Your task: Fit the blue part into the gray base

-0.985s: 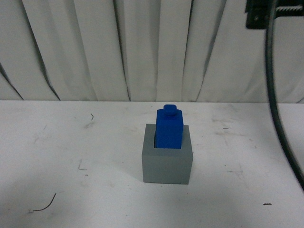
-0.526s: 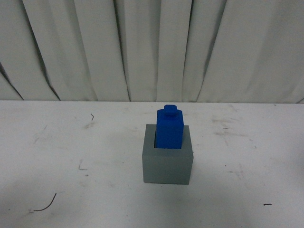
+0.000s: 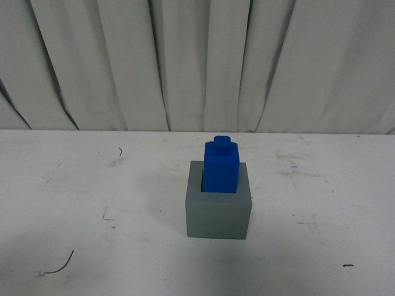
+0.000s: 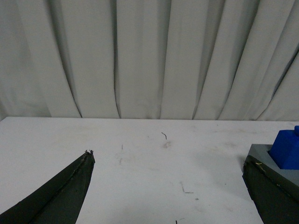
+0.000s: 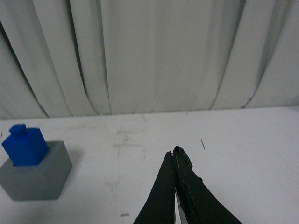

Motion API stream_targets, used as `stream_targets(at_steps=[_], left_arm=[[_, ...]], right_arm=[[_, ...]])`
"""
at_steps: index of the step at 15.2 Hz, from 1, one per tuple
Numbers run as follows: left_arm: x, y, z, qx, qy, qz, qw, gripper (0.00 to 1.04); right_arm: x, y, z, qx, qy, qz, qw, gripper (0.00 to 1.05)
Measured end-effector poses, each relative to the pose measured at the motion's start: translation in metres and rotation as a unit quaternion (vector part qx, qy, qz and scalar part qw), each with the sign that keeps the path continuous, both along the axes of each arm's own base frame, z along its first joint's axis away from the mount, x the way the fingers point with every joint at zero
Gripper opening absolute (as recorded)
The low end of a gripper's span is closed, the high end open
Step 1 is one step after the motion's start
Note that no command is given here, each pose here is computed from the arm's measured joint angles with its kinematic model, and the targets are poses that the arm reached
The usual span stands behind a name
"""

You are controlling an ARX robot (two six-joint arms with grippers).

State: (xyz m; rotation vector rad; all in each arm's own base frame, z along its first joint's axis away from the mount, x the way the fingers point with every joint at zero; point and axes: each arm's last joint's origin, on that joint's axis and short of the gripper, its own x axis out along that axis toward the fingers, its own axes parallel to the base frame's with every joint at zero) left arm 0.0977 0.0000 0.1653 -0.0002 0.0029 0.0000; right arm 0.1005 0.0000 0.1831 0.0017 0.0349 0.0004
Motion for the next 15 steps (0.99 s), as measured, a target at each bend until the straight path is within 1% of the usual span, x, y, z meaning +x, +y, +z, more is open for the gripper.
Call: stream_targets(at_steps=[2,6,8,12,13,15], left_arm=[[0.000,0.000,0.000,0.000,0.000,0.000,1.000,0.98],[0.000,0.000,0.000,0.000,0.000,0.000,1.000,0.98],[0.000,0.000,0.000,0.000,0.000,0.001,1.000,0.98],[0.000,0.000,0.000,0.000,0.000,0.000,1.000,0.98],[0.000,0.000,0.000,0.000,0.000,0.000,1.000,0.98],[0.000,0.000,0.000,0.000,0.000,0.000,1.000,0.98]], right_arm=[[-0.003,0.000,-0.001,0.000,-0.018,0.000,1.000,0.02],[-0.003,0.000,-0.007,0.000,-0.018,0.000,1.000,0.02],[-0.003,0.000,-0.016,0.000,-0.017,0.000,1.000,0.02],[-0.003,0.000,-0.016,0.000,-0.020,0.000,1.000,0.02],[-0.003,0.000,-0.016,-0.001,-0.020,0.000,1.000,0.12],[-0.003,0.000,-0.016,-0.001,-0.020,0.000,1.000,0.37]])
